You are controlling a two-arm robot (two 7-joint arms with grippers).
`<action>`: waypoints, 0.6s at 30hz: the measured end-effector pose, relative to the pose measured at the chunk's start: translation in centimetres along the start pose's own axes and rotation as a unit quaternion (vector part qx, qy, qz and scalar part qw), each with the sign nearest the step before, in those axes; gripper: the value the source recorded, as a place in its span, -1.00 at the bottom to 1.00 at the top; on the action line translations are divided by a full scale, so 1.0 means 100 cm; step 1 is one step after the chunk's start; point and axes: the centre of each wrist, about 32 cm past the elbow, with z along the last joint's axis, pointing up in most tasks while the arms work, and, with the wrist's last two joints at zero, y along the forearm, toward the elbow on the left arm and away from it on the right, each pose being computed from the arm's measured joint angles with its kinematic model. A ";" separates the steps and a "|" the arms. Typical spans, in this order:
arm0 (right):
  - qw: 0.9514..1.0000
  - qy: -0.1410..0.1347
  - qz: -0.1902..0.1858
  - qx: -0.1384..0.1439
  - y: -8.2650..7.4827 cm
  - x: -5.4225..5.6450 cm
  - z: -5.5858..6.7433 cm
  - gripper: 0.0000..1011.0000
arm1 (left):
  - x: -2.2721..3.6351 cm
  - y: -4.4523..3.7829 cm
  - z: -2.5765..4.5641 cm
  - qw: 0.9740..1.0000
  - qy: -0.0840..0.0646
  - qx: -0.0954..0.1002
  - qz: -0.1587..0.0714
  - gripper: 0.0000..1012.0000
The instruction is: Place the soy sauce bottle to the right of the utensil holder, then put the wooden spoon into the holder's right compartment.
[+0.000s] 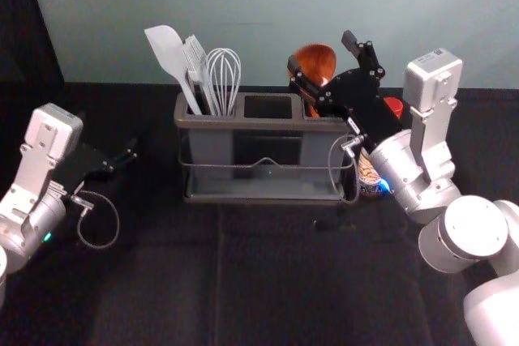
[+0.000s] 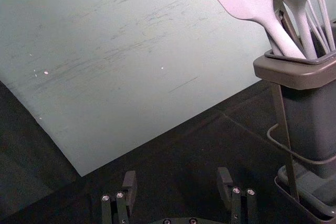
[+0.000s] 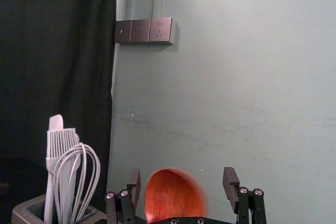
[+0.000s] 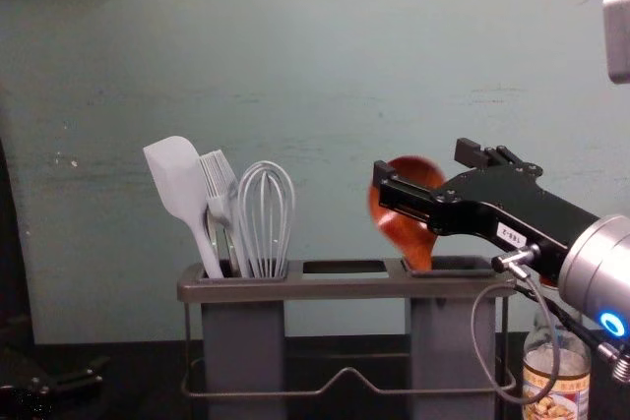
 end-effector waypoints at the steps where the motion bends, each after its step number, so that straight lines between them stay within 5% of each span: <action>1: 1.000 0.000 0.000 0.000 0.000 0.000 0.000 0.98 | 0.0000 0.0000 0.0000 1.000 0.000 0.000 0.000 0.99; 12: 1.000 -0.001 -0.017 0.018 -0.001 0.000 0.020 0.98 | 0.0000 0.0000 0.0000 1.000 0.000 0.000 0.000 0.99; 18: 0.999 -0.002 -0.044 -0.001 -0.022 -0.004 0.043 0.98 | 0.0000 0.0000 0.0000 1.000 0.000 0.000 0.000 0.99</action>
